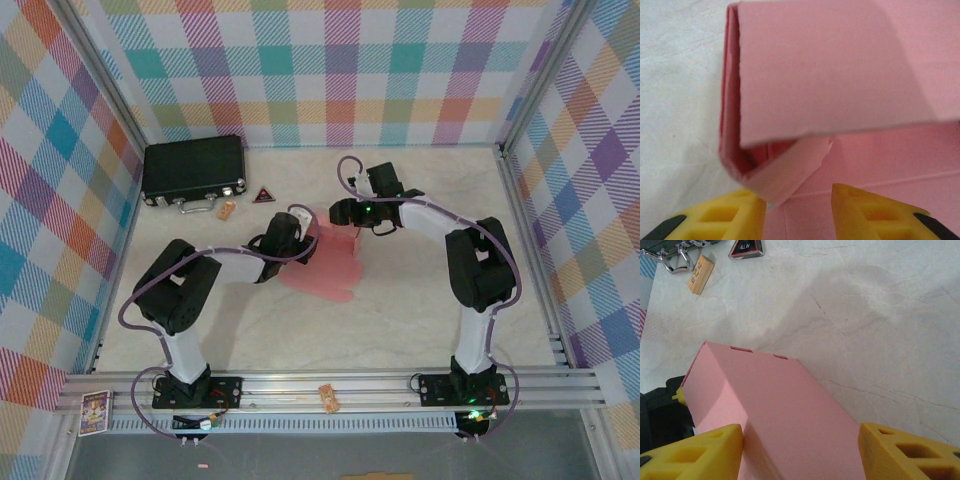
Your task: Fold the paper box
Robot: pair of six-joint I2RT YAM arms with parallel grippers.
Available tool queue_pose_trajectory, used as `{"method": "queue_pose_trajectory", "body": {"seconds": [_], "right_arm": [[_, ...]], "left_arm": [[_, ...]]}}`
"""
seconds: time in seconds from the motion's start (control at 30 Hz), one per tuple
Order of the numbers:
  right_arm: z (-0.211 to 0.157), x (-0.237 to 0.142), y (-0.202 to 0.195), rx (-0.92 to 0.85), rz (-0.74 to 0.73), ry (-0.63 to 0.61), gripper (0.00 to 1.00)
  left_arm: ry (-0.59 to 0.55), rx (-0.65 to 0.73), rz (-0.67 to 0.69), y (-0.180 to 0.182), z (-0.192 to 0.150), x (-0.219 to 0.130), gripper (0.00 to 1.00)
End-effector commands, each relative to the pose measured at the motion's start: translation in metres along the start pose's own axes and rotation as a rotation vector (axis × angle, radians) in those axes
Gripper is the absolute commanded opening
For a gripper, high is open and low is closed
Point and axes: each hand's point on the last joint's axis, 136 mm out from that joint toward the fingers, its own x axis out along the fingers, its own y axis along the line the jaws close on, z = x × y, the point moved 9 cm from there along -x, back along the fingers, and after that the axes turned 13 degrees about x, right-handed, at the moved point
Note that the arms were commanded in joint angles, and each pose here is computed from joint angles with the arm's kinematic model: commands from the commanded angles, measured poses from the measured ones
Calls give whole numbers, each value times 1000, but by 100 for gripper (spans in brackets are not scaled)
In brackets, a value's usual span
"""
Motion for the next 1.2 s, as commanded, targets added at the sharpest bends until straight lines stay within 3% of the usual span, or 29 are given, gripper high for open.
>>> {"method": "queue_pose_trajectory", "body": {"seconds": [0.0, 0.7, 0.93, 1.07, 1.17], "right_arm": [[-2, 1, -9, 11, -46, 34, 62], [-2, 2, -10, -29, -74, 80, 63], [0, 1, -9, -33, -73, 77, 63], [0, 2, -10, -29, -76, 82, 63], [0, 3, -10, -27, -74, 85, 63]], "left_arm": [[-35, 18, -41, -3, 2, -12, 39], [-122, -82, -65, 37, -4, -26, 39], [-94, -92, -39, 44, -7, -15, 36], [-134, -81, -89, 42, -2, -7, 34], [-102, -94, -120, 43, 1, 1, 32]]}}
